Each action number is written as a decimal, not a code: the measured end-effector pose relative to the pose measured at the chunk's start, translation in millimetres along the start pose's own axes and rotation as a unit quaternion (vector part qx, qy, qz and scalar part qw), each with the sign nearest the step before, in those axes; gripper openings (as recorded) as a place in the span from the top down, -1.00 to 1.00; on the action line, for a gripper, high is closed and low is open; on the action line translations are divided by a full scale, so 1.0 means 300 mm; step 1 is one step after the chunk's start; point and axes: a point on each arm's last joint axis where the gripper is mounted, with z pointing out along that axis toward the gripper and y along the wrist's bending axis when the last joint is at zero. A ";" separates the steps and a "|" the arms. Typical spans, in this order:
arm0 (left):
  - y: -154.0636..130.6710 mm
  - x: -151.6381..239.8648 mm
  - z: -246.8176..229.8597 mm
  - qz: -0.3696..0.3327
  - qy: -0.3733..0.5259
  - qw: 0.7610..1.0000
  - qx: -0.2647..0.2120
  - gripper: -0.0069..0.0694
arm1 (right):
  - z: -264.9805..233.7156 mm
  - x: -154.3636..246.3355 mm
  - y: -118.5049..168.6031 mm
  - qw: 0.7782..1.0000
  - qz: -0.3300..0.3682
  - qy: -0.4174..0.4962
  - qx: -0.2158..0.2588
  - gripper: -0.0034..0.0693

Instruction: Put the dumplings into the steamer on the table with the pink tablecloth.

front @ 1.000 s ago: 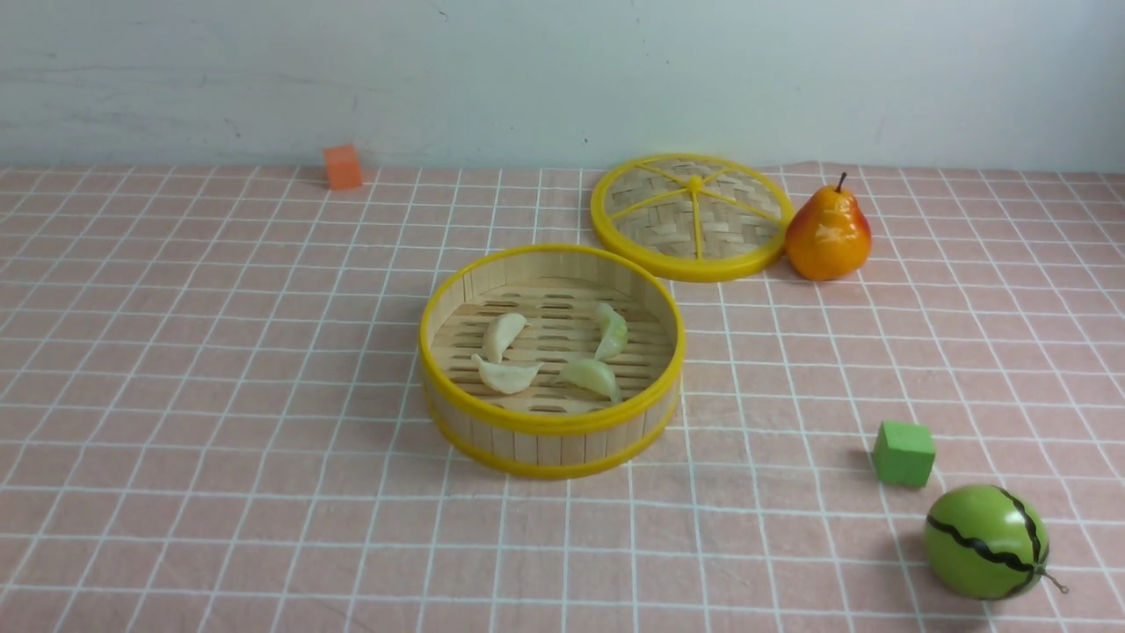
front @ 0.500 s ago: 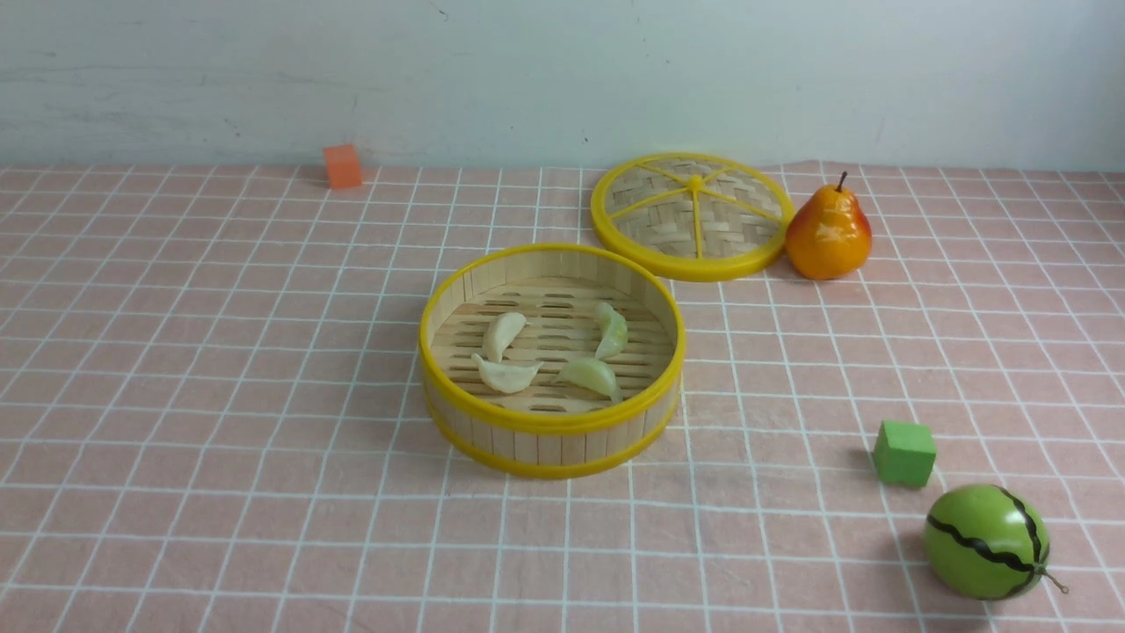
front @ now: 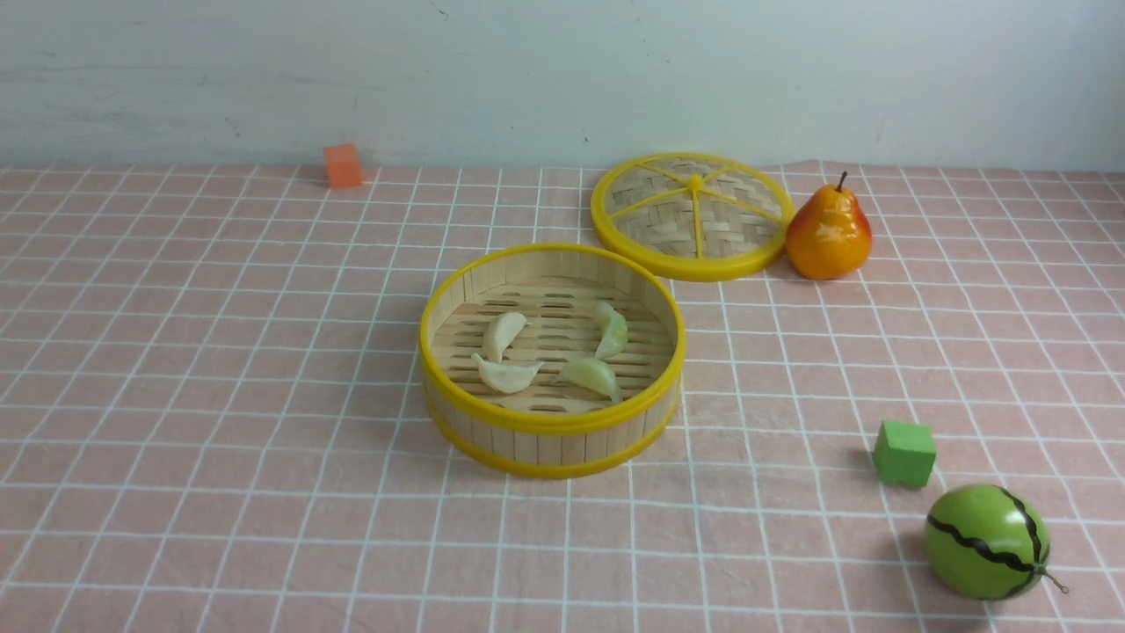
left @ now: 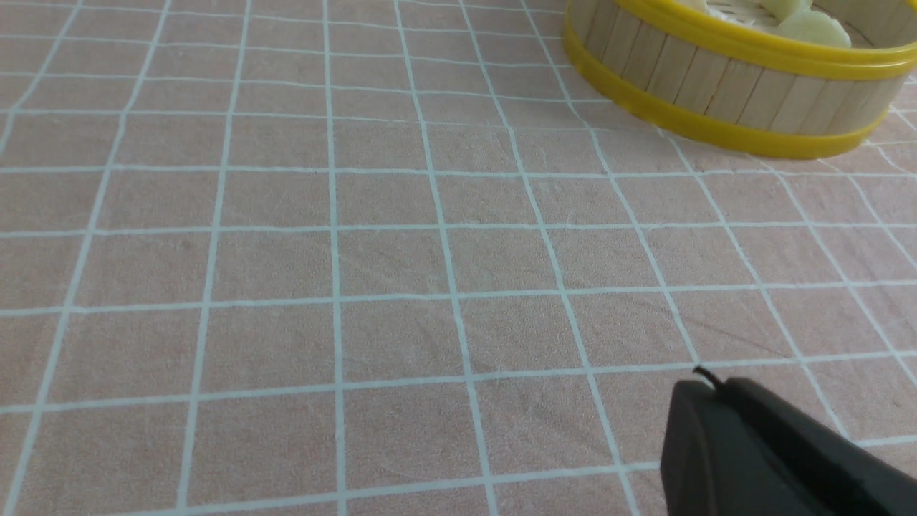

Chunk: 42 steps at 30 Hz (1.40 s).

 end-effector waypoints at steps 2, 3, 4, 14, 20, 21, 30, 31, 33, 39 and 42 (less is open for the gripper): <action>0.000 0.000 0.000 0.000 0.000 1.000 0.000 0.86 | 0.000 0.000 0.000 1.000 0.000 0.000 0.000 0.66; 0.000 0.000 0.000 0.000 0.000 1.000 0.000 0.86 | 0.000 0.000 0.000 1.000 0.000 0.000 0.000 0.66; 0.000 0.000 0.000 0.000 0.000 1.000 0.000 0.86 | 0.000 0.000 0.000 1.000 0.000 0.000 0.000 0.66; 0.000 0.000 0.000 0.000 0.000 1.000 0.000 0.86 | 0.000 0.000 0.000 1.000 0.000 0.000 0.000 0.65; 0.000 0.000 0.000 0.000 0.000 1.000 0.000 0.86 | 0.000 0.000 0.000 1.000 0.000 0.000 0.000 0.63; 0.000 0.000 0.000 0.000 0.000 1.000 0.000 0.86 | 0.000 0.000 0.000 1.000 0.000 0.000 0.000 0.62; 0.000 0.000 0.000 0.000 0.000 1.000 0.000 0.85 | 0.000 0.000 0.000 1.000 0.000 0.000 0.000 0.62; 0.000 0.000 0.000 0.000 0.000 1.000 0.000 0.85 | 0.000 0.000 0.000 1.000 0.000 0.000 0.000 0.62; 0.000 0.000 0.000 0.000 0.000 1.000 0.000 0.85 | 0.000 0.000 0.000 1.000 0.000 0.000 0.000 0.61; 0.000 0.000 0.000 0.000 0.000 1.000 0.000 0.85 | 0.000 0.000 0.000 1.000 0.000 0.000 0.000 0.58; 0.000 0.000 0.000 0.000 0.000 1.000 0.000 0.84 | 0.000 0.000 0.000 1.000 0.000 0.000 0.000 0.57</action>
